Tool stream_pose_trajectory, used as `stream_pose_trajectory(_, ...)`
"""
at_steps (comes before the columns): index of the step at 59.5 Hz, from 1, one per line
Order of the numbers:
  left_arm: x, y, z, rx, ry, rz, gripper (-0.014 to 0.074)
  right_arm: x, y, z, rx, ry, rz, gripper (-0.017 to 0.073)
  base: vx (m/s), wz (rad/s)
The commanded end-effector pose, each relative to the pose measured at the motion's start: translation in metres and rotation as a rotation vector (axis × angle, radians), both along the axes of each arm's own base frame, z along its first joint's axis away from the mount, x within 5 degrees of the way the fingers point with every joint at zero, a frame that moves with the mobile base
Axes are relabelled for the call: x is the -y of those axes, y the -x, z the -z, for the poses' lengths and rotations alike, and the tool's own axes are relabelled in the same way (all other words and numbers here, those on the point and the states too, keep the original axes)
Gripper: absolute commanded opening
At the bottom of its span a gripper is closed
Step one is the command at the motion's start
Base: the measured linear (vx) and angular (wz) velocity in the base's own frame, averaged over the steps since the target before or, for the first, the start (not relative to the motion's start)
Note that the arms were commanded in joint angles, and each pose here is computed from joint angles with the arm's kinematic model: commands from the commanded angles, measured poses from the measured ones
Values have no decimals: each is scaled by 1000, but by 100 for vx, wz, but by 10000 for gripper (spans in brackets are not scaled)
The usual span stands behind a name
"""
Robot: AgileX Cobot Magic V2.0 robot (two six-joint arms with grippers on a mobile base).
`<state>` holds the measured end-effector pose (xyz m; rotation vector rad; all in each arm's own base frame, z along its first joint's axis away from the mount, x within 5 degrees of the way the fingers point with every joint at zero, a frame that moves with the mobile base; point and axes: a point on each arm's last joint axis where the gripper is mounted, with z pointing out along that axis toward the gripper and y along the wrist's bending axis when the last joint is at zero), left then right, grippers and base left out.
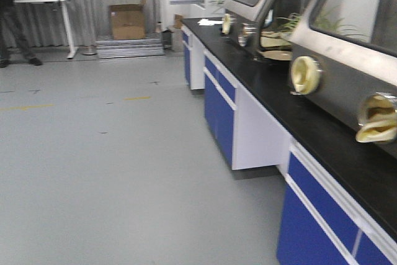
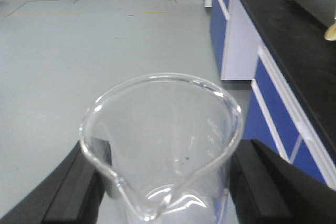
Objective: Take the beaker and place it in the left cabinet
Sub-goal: 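Drive the base away from the bench holding the beaker in the right gripper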
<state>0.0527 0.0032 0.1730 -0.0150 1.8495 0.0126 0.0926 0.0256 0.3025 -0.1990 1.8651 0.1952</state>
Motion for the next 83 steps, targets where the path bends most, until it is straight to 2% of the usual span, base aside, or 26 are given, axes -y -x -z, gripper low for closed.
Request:
stream_pose_trajectory(1,1,-1,-12,99,4,18,4,-2,-1,-15,95,-2,-32,-3,10,42)
stream_pose_trajectory(54,1,-1,-12,99,4,18,4,-2,-1,-15,93,-1,-30,-3,20,44)
stream_pose_trajectory(83,1,-1,-12,99,4,18,4,-2,-1,-15,92,-1,-30,-3,44,10)
